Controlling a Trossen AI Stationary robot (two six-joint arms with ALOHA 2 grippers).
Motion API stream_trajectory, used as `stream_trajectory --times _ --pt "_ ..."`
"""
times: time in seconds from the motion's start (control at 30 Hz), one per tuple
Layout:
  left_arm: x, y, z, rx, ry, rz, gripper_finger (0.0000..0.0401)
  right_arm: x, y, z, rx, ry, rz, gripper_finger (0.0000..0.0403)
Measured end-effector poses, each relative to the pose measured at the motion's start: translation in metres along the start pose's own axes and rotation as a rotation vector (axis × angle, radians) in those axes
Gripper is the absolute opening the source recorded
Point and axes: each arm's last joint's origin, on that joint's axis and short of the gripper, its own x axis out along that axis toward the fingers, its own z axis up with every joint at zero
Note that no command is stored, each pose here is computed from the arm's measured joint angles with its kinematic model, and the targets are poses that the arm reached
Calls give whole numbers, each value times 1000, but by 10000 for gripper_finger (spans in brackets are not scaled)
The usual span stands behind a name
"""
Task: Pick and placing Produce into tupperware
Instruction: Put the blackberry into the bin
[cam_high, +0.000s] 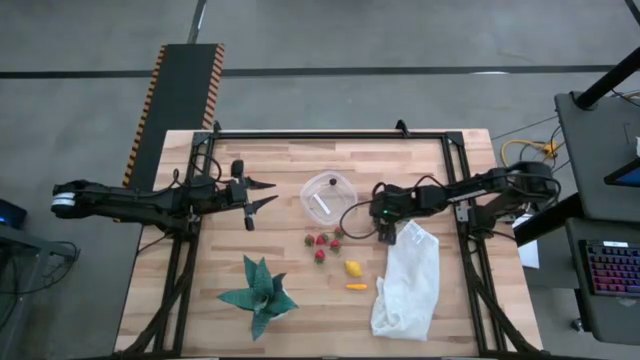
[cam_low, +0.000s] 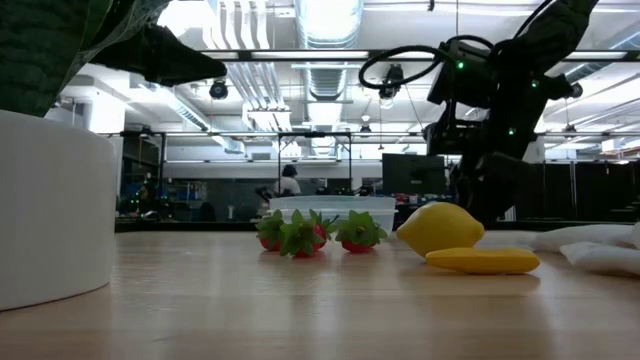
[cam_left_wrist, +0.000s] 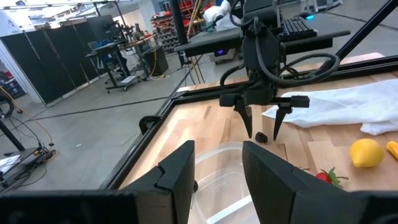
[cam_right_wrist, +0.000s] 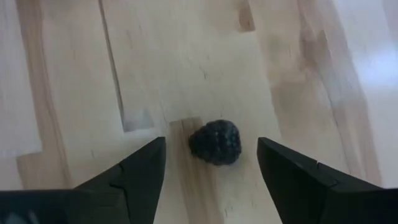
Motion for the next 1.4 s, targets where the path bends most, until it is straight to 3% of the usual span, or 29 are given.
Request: stream_trajectory --times 0.53,0.97,1.27,1.4 --pt "0 0 -2 2 6 1 121 4 1 1 7 0 10 208" --pt "0 0 -3 2 9 5 121 3 1 0 2 5 14 90" --pt "0 0 -3 2 9 5 121 2 1 1 4 2 7 90" --pt "0 0 -3 2 9 5 121 -6 0 15 -3 -21 -1 90"
